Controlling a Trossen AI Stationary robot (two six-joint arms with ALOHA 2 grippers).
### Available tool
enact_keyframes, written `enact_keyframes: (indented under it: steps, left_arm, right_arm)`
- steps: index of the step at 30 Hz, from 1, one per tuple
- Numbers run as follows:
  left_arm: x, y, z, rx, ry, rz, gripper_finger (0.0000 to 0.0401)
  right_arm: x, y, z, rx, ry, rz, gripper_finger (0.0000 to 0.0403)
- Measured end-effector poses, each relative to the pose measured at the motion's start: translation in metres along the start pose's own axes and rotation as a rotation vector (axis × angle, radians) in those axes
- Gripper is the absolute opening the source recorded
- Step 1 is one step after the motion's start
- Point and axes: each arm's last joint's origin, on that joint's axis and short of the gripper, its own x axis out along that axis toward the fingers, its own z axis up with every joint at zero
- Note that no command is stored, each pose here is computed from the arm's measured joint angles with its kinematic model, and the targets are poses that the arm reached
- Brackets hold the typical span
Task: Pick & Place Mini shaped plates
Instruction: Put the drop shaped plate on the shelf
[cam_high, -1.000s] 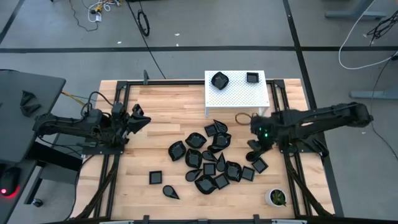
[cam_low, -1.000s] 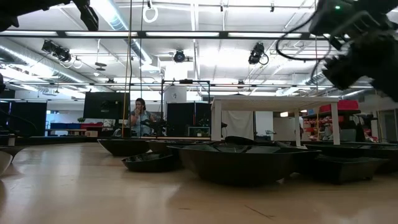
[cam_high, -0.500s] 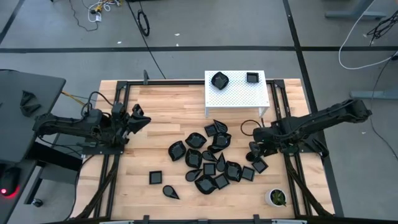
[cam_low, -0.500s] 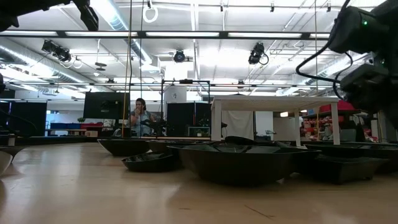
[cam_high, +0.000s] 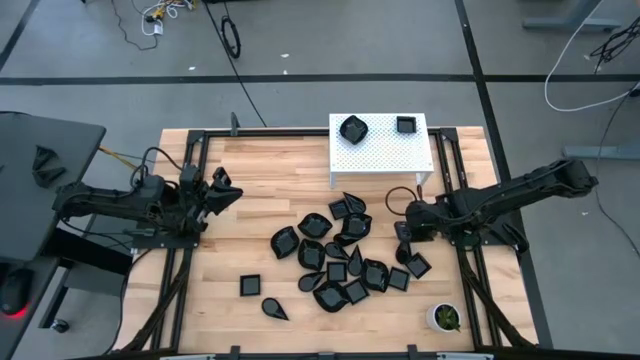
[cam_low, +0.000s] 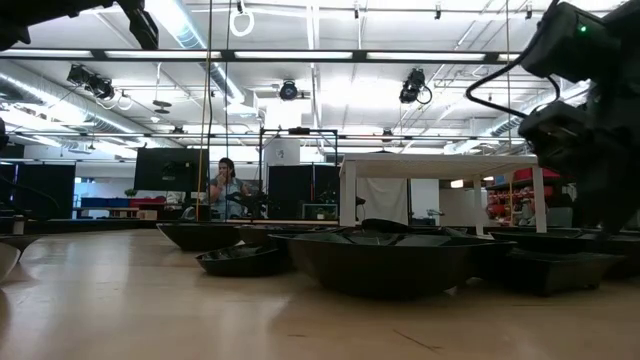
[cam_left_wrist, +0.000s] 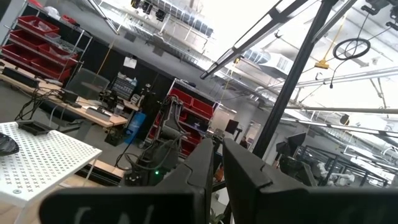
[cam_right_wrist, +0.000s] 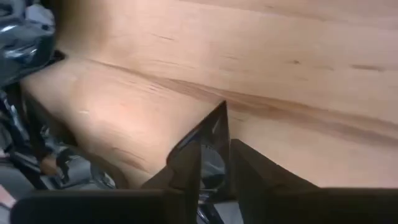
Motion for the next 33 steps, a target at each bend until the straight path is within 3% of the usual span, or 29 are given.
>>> enact_keyframes:
  steps: [6,13,18,23,33]
  left_arm:
    - [0.000,0.000,0.000,-0.001,0.000,0.000,0.0042]
    - [0.000,0.000,0.000,-0.001,0.000,0.000,0.0042]
    - [0.000,0.000,0.000,-0.001,0.000,0.000,0.0042]
    - [0.000,0.000,0.000,-0.001,0.000,0.000,0.0042]
    - [0.000,0.000,0.000,-0.002,0.000,0.000,0.0042]
  right_arm:
    - [0.000,-0.002,0.000,-0.075,0.003,-0.020,0.0081]
    - [0.001,-0.002,0.000,-0.138,0.021,-0.026,0.0129]
    - [0.008,-0.001,0.000,-0.163,0.033,-0.057,0.0135]
    - [0.015,0.002,0.001,-0.202,0.051,-0.059,0.0109]
    - [0.015,0.003,0.002,-0.214,0.019,-0.056,0.0007]
